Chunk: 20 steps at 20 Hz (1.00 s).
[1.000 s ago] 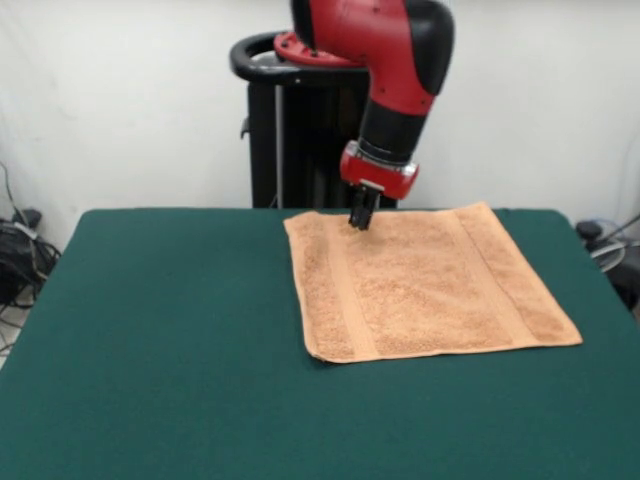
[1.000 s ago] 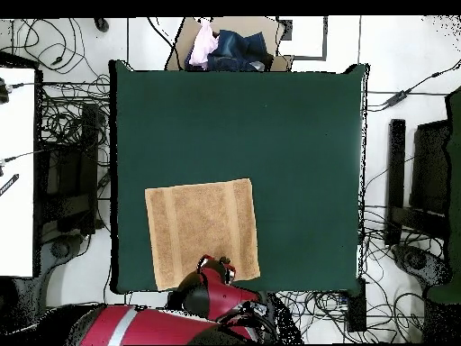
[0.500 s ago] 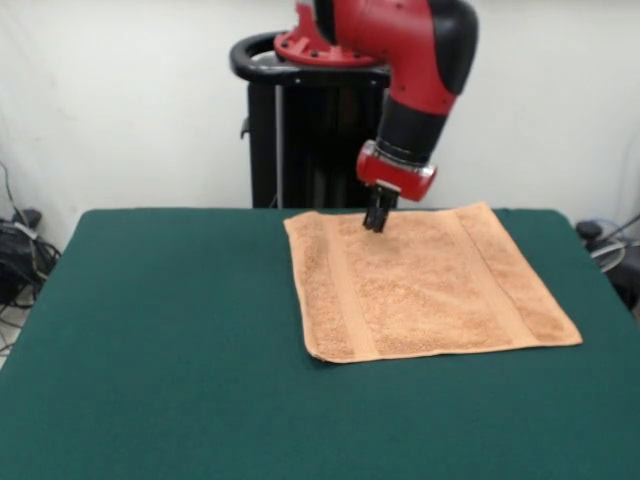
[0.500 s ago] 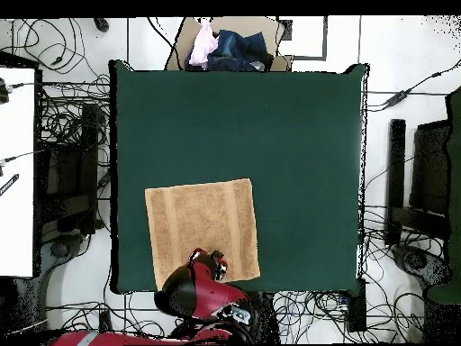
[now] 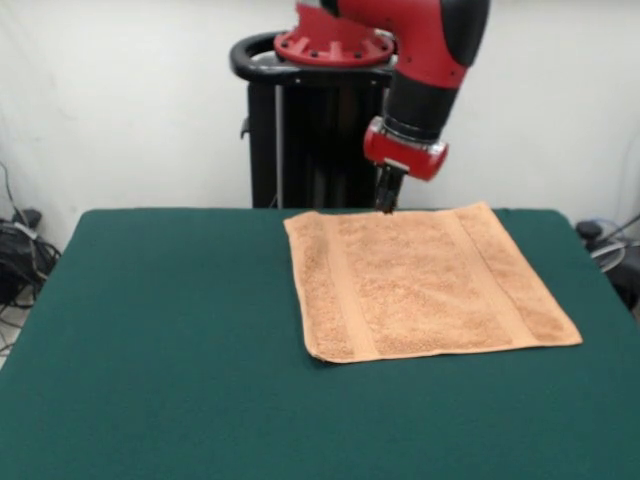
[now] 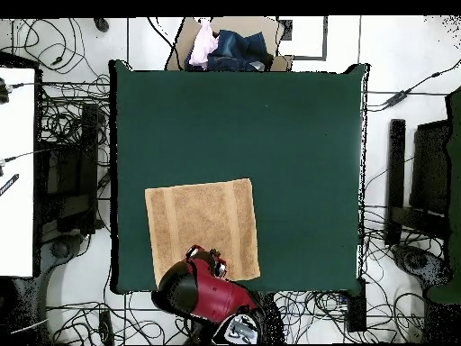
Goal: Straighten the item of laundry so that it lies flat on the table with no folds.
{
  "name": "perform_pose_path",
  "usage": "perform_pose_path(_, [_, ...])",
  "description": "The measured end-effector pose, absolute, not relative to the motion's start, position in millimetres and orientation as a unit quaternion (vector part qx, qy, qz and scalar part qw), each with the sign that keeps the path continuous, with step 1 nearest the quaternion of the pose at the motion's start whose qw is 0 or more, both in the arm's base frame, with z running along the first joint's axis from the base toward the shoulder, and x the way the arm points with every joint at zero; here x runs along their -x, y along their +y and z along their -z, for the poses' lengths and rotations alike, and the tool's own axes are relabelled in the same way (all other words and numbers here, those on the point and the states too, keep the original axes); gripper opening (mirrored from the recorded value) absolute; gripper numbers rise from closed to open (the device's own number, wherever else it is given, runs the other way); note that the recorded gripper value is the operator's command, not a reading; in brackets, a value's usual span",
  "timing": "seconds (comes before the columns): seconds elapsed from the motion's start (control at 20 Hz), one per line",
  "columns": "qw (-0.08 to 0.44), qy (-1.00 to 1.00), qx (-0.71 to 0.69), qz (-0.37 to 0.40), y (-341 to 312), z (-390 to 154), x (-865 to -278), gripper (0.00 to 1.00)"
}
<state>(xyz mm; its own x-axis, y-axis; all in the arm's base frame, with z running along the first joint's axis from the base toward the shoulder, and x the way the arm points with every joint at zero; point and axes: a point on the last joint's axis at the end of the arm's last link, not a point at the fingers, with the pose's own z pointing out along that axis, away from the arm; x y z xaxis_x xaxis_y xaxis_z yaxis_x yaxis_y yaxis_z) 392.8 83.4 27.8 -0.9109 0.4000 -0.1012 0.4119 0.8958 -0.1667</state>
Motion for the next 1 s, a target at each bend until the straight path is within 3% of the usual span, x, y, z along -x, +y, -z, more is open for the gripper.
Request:
perform_pose_path(0.4, [0.033,0.971,-0.224,0.084,12,-44,-390,0.00])
perform_pose_path(1.0, [0.019,0.972,-0.225,0.067,-97,-13,-332,0.00])
